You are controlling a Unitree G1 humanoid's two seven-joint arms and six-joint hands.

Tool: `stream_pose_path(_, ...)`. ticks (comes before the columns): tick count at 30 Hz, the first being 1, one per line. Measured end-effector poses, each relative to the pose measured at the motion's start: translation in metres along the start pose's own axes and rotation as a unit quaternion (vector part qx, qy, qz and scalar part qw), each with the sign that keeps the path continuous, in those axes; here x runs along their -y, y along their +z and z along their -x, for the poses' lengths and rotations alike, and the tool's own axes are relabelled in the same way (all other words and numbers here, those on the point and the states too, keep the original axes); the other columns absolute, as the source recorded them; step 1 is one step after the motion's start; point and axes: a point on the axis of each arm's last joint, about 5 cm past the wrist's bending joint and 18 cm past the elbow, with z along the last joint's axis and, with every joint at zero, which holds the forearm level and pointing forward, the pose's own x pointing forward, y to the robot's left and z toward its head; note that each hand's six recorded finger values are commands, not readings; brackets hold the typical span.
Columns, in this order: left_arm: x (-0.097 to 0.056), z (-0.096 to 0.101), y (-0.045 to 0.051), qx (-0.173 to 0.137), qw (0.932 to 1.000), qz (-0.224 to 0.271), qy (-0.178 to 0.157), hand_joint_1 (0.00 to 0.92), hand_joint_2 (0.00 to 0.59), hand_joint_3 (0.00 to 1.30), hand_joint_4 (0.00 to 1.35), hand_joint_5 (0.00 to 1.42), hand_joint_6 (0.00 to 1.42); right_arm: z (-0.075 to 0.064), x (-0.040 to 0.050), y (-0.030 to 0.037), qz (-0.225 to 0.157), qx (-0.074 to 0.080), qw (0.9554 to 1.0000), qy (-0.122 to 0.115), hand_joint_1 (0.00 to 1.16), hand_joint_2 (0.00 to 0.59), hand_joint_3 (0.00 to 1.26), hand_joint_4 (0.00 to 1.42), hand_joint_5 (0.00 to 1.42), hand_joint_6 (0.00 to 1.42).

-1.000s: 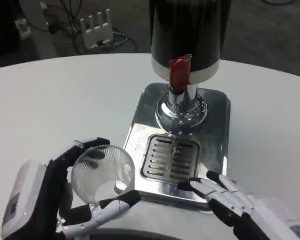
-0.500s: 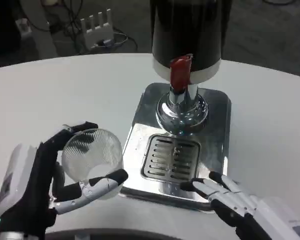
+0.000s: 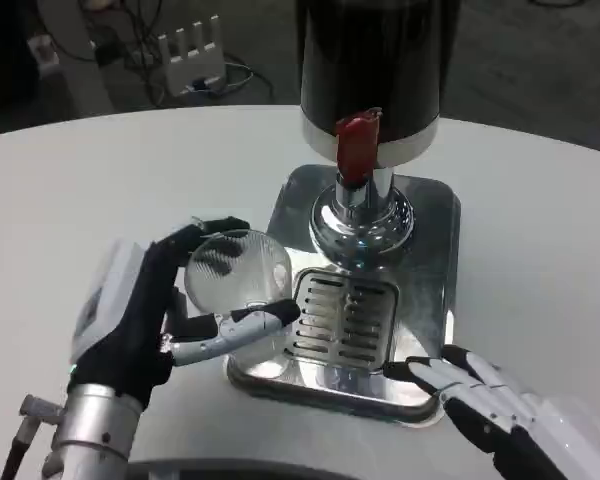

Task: Grasp the cup under the faucet to collect the drink, then remove the cup.

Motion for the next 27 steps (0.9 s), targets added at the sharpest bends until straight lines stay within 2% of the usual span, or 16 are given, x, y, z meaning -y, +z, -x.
stream_pose_path(13, 0.017, -0.028, 0.0021, -0.001, 0.9994, 0.006, -0.034, 0.794, 0.586, 0.86, 1.03, 1.29, 1.35, 0.0, 0.0001, -0.0003, -0.003, -0.001, 1.0, -0.002, 0.51, 0.435, 0.15, 0.09, 0.0, 0.0)
stream_pose_path(27, 0.035, -0.052, 0.0102, 0.001, 0.9993, 0.015, -0.034, 0.773, 0.586, 0.86, 1.03, 1.29, 1.35, 0.002, 0.0004, -0.0012, -0.004, -0.009, 0.9999, -0.005, 0.51, 0.435, 0.15, 0.09, 0.0, 0.0)
